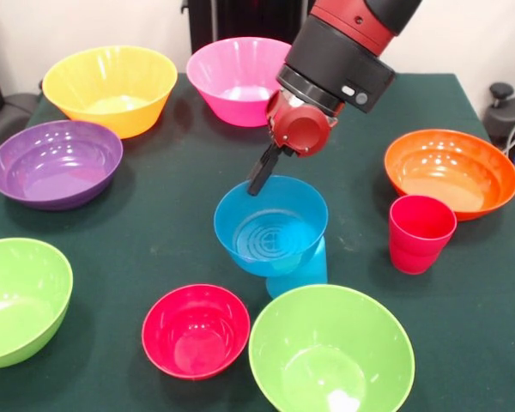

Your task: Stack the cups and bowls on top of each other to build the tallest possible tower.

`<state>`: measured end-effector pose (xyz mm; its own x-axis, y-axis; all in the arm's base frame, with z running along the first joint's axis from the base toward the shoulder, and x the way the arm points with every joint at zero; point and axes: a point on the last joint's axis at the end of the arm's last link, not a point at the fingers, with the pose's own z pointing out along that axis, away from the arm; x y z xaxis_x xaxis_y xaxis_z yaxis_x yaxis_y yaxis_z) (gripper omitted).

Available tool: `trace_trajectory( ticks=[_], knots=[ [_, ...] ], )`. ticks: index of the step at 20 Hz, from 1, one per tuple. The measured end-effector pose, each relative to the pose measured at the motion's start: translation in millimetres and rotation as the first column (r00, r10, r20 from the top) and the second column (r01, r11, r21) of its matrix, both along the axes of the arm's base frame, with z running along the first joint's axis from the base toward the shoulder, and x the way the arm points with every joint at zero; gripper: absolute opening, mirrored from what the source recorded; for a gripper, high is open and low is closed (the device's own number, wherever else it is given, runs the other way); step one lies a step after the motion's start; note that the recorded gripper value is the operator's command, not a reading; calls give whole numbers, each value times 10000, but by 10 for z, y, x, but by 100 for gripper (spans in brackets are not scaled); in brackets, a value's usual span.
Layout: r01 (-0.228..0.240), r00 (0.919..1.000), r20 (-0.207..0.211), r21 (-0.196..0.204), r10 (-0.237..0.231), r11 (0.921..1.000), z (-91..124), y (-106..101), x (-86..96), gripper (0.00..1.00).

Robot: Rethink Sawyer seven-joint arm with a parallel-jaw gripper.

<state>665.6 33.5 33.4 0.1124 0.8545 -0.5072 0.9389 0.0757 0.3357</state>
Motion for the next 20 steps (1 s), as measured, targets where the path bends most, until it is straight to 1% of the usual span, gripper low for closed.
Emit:
trace_trajectory(
  ticks=[2, 7, 12, 14, 16, 20],
  knots=[
    [-6, 10000, -9, -33, 6, 10000, 0, -5, -5, 0],
    [-32, 10000, -30, -291, 31, 9996, 3, -15, -29, 0],
    [-198, 9997, -153, -457, 191, 9988, -27, 72, -47, 0],
    [-281, 9993, -262, -447, 270, 9986, -48, 107, -52, 0],
    [-397, 9982, -463, -335, 382, 9986, -77, 159, -48, 0],
    [-453, 9970, -633, -281, 435, 9986, -85, 186, -48, 0]
  ],
)
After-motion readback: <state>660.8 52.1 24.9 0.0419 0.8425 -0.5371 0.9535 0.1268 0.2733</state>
